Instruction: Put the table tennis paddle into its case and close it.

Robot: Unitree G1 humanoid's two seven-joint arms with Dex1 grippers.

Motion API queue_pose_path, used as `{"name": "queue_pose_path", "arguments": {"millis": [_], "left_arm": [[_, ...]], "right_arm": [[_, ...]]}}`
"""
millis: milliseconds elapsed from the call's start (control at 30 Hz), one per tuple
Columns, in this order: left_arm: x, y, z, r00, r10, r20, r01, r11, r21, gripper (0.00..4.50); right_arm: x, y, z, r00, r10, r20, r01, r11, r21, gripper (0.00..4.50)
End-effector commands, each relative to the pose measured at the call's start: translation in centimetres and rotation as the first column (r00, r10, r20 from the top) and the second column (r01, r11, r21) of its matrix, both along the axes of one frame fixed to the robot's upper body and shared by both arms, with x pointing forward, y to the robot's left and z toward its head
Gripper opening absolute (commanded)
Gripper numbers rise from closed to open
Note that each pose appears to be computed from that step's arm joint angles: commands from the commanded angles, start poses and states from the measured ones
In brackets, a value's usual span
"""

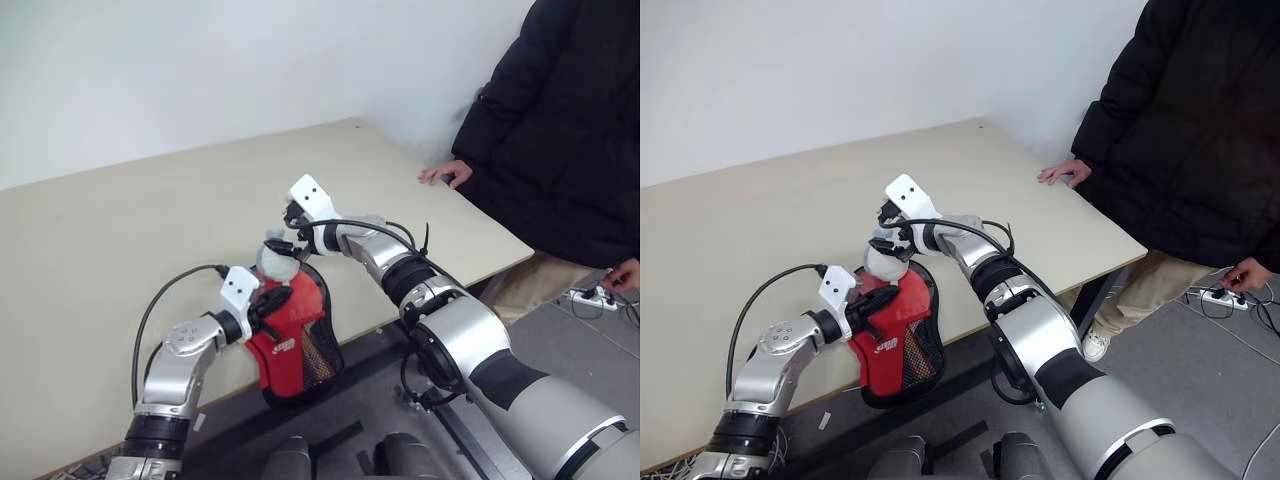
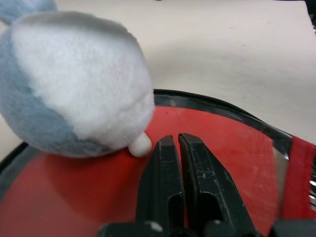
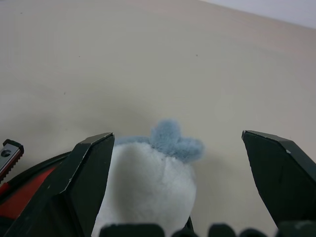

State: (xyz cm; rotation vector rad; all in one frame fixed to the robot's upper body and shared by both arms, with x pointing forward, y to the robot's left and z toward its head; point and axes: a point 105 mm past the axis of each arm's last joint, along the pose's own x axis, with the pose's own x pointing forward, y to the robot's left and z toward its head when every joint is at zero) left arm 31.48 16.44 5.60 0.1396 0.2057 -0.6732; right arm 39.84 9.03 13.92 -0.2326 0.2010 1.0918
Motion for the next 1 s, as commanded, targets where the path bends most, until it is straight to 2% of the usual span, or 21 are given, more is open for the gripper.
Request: {"name": "queue_pose_path", "arguments": {"millis": [33,600,1000], "left_arm": [[0.6,-0.8,1.1,0.998,-0.019,0.053,0.019,1.0,0.008,0.08],[-0.6,0.2,-1.1,0.998,-0.006,-0.068,0.01,0.998,0.059,0.08],[-0.6,0.5,-0.1,0.995,-0.006,-0.104,0.018,0.993,0.117,0.08]], "right_arm": [[-0.4,1.5,1.6,0.999,0.027,0.037,-0.029,0.999,0.03,4.5],[-1.5,2.4,0.2,0.998,0.064,-0.02,-0.063,0.998,0.014,4.5],[-1.9,2.6,-0.3,0.996,0.085,-0.041,-0.085,0.996,0.001,4.5]]}}
